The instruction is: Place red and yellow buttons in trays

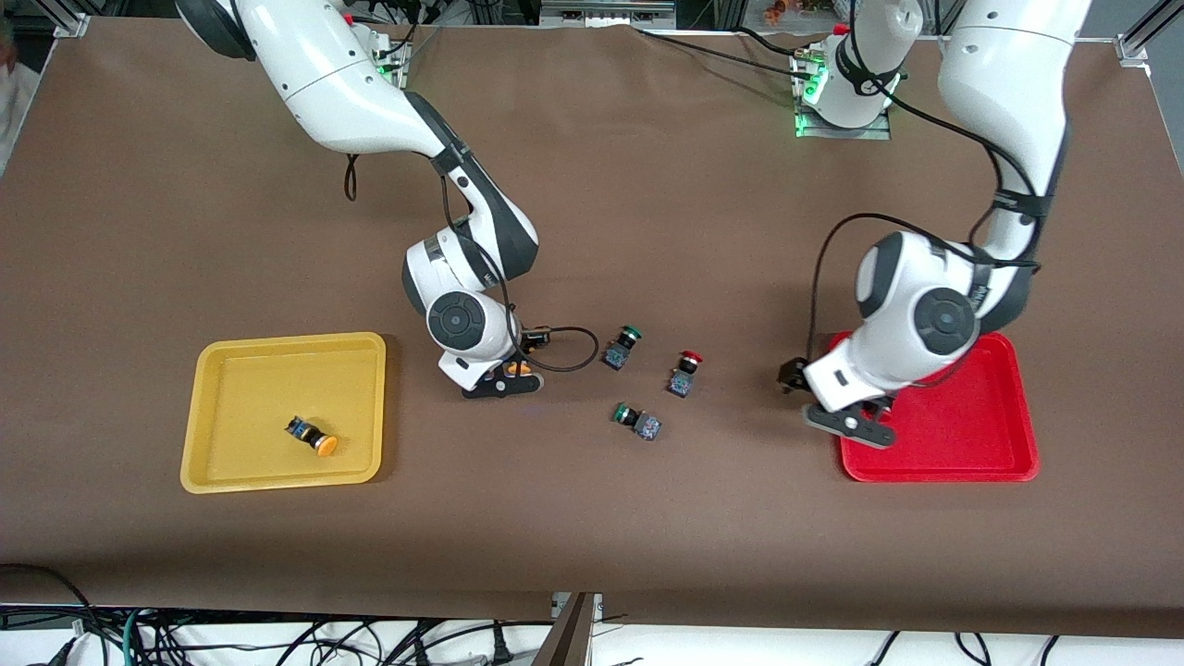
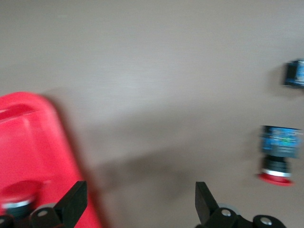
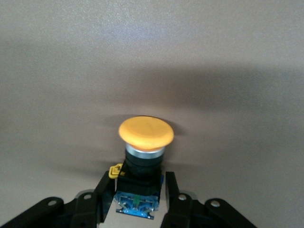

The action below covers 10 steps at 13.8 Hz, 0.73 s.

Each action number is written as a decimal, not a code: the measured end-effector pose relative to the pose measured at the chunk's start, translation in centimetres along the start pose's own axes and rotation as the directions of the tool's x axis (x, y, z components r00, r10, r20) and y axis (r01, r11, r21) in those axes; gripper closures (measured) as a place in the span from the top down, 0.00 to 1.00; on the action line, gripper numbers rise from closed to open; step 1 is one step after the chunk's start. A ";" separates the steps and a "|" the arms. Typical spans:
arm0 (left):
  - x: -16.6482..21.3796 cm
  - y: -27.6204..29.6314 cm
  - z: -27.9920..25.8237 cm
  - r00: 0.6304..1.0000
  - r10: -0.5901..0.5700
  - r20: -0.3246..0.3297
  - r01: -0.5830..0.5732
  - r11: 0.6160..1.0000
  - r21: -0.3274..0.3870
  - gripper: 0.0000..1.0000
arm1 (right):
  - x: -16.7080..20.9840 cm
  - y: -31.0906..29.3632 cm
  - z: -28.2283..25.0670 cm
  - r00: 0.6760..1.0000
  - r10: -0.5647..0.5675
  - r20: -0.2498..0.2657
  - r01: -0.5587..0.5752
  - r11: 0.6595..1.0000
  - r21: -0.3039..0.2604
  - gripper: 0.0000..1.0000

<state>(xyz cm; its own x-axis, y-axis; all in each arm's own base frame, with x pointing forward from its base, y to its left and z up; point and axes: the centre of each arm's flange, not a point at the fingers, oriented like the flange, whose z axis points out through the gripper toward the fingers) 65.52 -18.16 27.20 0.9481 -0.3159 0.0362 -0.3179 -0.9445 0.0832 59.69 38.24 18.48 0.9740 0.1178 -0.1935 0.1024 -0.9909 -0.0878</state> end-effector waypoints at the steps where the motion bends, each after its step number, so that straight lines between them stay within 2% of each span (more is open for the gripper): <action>1: 0.0 1.5 0.5 1.000 0.019 0.006 -0.019 1.000 -0.008 1.00 | 0.0 0.0 0.0 1.000 0.000 0.000 0.000 1.000 0.000 0.50; 2: 0.0 2.8 1.0 0.999 0.034 0.014 -0.034 0.999 -0.013 1.00 | 0.0 0.0 -0.1 1.000 0.000 -0.002 0.000 1.000 0.001 0.42; 6: 1.0 10.1 1.5 1.000 0.026 0.000 -0.026 0.999 -0.023 1.00 | 0.9 1.8 -0.9 0.998 -0.054 -0.011 0.054 0.999 0.002 0.42; 8: 0.8 14.7 2.8 1.000 0.012 0.013 -0.011 1.000 -0.028 1.00 | 2.6 6.2 -3.2 0.991 -0.130 0.000 0.130 0.991 0.003 0.42; 10: 0.7 17.8 4.5 0.999 0.032 0.026 -0.031 0.999 -0.031 1.00 | 4.2 11.7 -6.7 0.970 -0.242 0.004 0.242 0.970 -0.002 0.42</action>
<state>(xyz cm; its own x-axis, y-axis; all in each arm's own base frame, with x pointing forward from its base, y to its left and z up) 60.56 -35.62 24.28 0.9373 -0.3482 0.0134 -0.3474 -0.9308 0.1132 66.30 26.67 23.23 0.9194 0.3542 -0.1708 0.3353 -0.9331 -0.1299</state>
